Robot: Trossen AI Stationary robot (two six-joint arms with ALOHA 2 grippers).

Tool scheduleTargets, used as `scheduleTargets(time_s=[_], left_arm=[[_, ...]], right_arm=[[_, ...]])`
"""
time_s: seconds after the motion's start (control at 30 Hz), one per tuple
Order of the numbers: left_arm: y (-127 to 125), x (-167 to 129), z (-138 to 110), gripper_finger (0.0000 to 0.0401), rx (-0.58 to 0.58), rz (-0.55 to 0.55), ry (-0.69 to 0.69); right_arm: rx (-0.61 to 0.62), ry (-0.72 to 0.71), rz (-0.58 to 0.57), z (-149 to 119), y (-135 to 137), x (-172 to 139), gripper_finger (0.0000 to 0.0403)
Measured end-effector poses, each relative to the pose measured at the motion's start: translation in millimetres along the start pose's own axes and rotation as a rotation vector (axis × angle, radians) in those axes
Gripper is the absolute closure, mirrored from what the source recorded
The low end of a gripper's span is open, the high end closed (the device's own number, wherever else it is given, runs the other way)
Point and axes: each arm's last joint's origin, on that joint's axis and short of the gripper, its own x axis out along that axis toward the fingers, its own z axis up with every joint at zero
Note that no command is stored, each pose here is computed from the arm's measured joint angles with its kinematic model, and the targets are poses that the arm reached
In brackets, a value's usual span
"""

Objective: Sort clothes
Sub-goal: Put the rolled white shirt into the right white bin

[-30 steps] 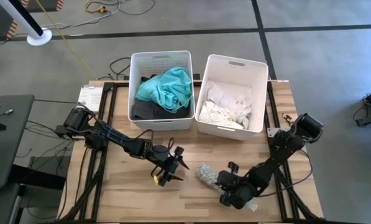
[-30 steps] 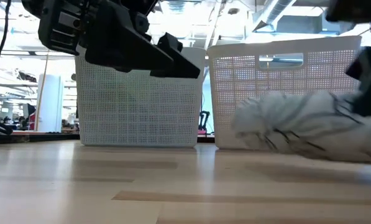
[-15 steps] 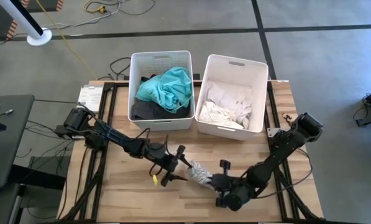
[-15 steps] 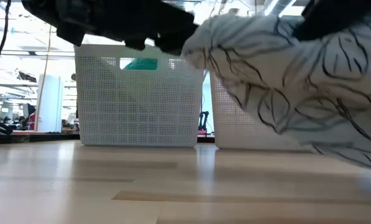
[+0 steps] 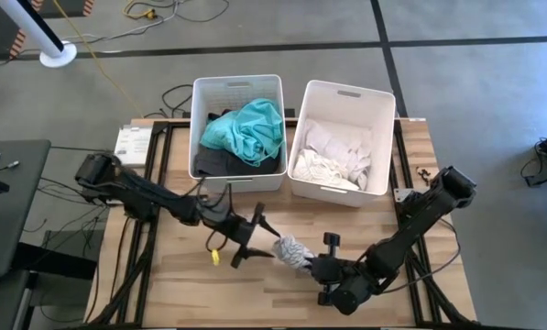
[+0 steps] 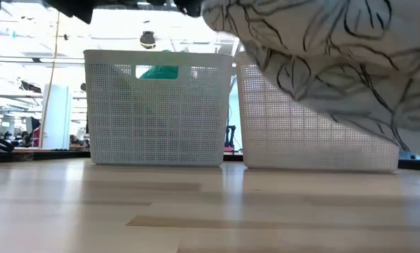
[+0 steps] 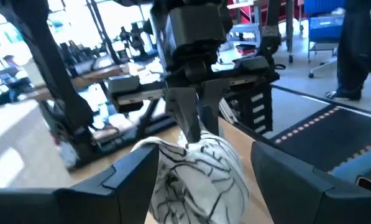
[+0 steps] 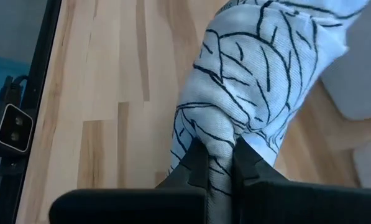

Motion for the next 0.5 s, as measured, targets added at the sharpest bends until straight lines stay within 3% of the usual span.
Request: scheduleTargets(time_s=[0.27,0.5], left_arm=[[8.5,-29.5,35.5,0.0152,0.071,0.050,-0.002],[9.3,-41.7,34.1,0.0152,0.071,0.084,0.139]], right_arm=[[-0.091,-0.028,-0.061,28.6,-3.5,-21.0,0.0381],[-0.200,-0.089,-0.219,61.8,-18.4,-43.0,0.0381]])
